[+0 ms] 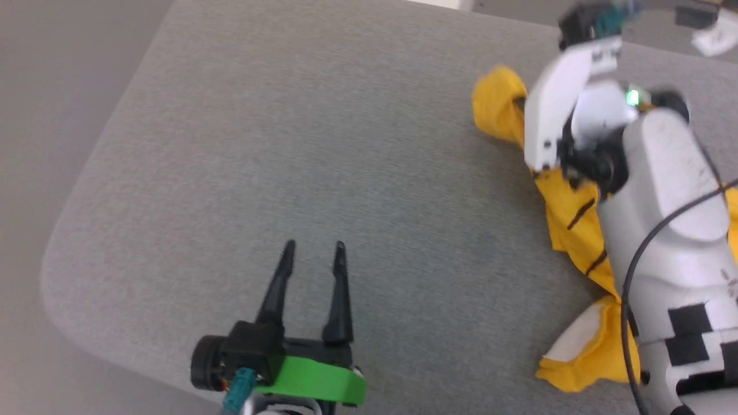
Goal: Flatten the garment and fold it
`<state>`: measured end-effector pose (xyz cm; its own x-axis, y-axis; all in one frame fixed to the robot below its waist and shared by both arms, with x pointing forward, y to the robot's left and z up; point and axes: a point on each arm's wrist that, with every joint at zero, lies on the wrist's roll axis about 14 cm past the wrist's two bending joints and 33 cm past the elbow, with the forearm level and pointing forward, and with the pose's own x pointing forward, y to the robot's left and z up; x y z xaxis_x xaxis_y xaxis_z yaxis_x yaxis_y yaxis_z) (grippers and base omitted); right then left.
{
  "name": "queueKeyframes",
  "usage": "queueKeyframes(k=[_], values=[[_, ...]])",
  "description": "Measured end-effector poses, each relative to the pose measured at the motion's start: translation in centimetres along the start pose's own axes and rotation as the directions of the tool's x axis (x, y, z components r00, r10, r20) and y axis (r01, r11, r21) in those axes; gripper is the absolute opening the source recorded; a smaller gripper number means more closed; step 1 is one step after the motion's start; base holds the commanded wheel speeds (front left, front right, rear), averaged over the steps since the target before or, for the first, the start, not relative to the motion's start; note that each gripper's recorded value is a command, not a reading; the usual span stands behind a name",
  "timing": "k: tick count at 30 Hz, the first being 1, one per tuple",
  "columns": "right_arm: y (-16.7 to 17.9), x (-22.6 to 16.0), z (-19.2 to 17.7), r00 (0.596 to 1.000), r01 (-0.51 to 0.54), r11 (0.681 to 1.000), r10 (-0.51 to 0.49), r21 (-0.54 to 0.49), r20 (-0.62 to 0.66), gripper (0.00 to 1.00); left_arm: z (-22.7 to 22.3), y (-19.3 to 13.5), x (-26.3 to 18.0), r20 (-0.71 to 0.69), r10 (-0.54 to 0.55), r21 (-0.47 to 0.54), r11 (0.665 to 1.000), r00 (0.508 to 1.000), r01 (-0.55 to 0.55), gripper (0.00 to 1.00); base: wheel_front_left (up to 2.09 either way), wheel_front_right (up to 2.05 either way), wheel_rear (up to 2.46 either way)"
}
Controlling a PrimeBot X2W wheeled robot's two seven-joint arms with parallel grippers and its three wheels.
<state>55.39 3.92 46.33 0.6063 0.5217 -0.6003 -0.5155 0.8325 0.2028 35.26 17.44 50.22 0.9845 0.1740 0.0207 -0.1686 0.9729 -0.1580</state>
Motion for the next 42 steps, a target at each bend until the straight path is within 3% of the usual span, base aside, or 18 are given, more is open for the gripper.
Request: queueKeyframes(k=[1,2,3,8,16,20,24,32,37,42], values=[[-0.1,0.5,-1.2,1.000,0.006,1.000,-0.006,0.010,-0.021,0.00,0.0,0.1,-0.3,-0.003,0.004,-0.002,1.000,1.000,-0.004,1.00,0.00,0.00,0.00],[0.0,1.0,-2.3,0.999,0.010,1.000,-0.009,0.014,-0.044,0.09,-0.1,0.2,-0.6,-0.007,0.009,-0.002,1.000,1.000,-0.010,1.00,0.00,0.00,0.00],[0.3,1.5,-3.1,0.998,0.004,1.000,-0.003,0.020,-0.056,1.00,-0.1,0.3,-0.8,-0.010,0.016,-0.004,1.000,1.000,-0.016,1.00,0.00,0.00,0.00],[2.5,2.8,-3.6,0.998,-0.039,0.999,0.039,0.008,-0.055,1.00,0.3,1.7,-1.6,-0.004,0.063,0.000,0.998,0.998,-0.063,1.00,0.00,0.00,0.00],[2.7,0.6,4.1,0.987,-0.015,0.995,0.030,-0.097,0.155,1.00,0.9,1.7,-1.0,0.024,0.053,0.021,0.998,0.998,-0.053,1.00,0.00,0.00,0.00],[-0.4,-2.6,6.7,0.962,0.058,0.990,-0.021,-0.127,0.271,1.00,1.1,0.8,-0.4,0.038,0.005,0.025,1.000,0.999,-0.006,1.00,0.00,0.00,0.00],[-5.7,-7.7,7.5,0.912,0.155,0.983,-0.105,-0.096,0.397,1.00,1.4,-0.9,0.1,0.052,-0.061,0.021,0.998,0.997,0.060,1.00,0.00,0.00,0.00],[-13.2,-18.4,0.3,0.794,0.310,0.945,-0.318,0.104,0.518,1.00,1.4,-3.3,0.5,0.059,-0.155,0.013,0.988,0.986,0.155,1.00,0.00,0.00,0.00],[-14.4,-24.6,-6.3,0.702,0.417,0.874,-0.484,0.250,0.522,1.00,1.7,-5.2,0.6,0.073,-0.226,0.007,0.974,0.971,0.226,1.00,0.00,0.00,0.00],[-13.5,-27.6,-12.2,0.652,0.497,0.807,-0.589,0.319,0.477,1.00,1.2,-6.2,0.1,0.055,-0.274,0.013,0.962,0.960,0.274,1.00,0.00,0.00,0.00]])
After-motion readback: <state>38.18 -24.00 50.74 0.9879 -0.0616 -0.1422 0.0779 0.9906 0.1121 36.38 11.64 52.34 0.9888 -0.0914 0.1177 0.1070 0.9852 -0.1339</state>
